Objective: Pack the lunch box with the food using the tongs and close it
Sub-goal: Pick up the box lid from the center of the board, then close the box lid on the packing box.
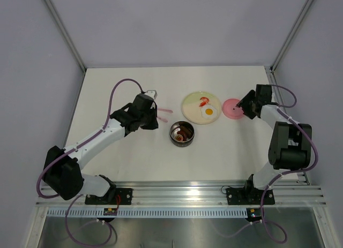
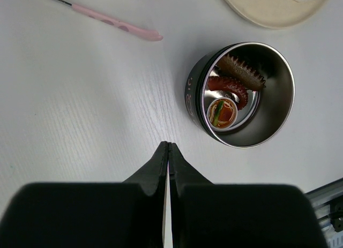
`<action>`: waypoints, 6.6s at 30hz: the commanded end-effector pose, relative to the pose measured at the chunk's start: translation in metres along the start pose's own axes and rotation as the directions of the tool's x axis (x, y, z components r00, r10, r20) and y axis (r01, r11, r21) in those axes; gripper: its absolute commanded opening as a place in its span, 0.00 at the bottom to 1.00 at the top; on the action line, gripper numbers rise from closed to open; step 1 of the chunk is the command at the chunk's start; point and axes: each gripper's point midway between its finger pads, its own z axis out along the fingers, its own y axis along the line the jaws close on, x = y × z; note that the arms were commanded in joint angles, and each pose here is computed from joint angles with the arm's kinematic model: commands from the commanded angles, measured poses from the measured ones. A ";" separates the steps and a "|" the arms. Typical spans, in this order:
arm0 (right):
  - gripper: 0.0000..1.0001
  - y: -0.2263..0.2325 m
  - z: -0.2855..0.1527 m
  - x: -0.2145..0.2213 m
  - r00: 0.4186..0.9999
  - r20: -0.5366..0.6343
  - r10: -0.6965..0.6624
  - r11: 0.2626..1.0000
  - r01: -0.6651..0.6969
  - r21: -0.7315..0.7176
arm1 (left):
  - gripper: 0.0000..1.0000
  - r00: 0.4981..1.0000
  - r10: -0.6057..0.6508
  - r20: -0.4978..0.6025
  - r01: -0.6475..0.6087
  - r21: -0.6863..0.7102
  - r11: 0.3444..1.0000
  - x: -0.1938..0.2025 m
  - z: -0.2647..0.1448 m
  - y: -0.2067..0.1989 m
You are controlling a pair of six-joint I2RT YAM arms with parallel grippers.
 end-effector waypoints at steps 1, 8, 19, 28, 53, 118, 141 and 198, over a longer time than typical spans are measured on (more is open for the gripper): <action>0.62 0.006 -0.023 -0.025 0.993 0.116 -0.031 0.999 0.033 -0.011 | 0.00 0.997 -0.014 0.069 0.013 0.023 1.000 -0.017 -0.010 -0.005; 0.70 -0.021 -0.021 -0.014 0.992 0.107 -0.060 0.995 0.051 0.081 | 0.00 0.997 -0.016 0.071 0.014 0.024 1.000 -0.015 -0.011 -0.004; 0.45 -0.031 0.021 0.017 0.998 -0.045 -0.053 0.995 0.057 0.082 | 0.00 0.997 -0.016 0.069 0.014 0.034 0.999 -0.017 -0.013 -0.007; 0.00 -0.021 -0.013 0.001 0.998 0.025 -0.057 0.996 0.055 0.063 | 0.02 0.991 0.002 0.137 -0.008 0.044 0.999 -0.042 -0.034 -0.014; 0.00 0.136 -0.215 0.111 0.949 0.011 -0.316 0.722 0.248 -0.646 | 0.87 0.983 -0.144 0.116 0.051 0.579 0.814 -0.084 -0.097 -0.098; 0.84 0.058 -0.189 0.032 0.951 0.190 -0.243 0.944 0.277 -0.179 | 0.00 0.770 0.631 0.098 -0.561 -0.367 0.742 -0.068 -0.070 -0.065; 0.84 0.049 -0.181 0.034 0.960 0.167 -0.224 0.954 0.251 -0.164 | 0.00 0.612 0.789 -0.052 -0.688 -0.528 0.498 -0.008 0.016 -0.103; 0.07 0.068 -0.112 0.138 0.868 -0.262 -0.421 0.880 0.320 -0.352 | 0.97 0.795 0.604 -0.059 -0.601 -0.224 0.767 0.014 0.021 -0.106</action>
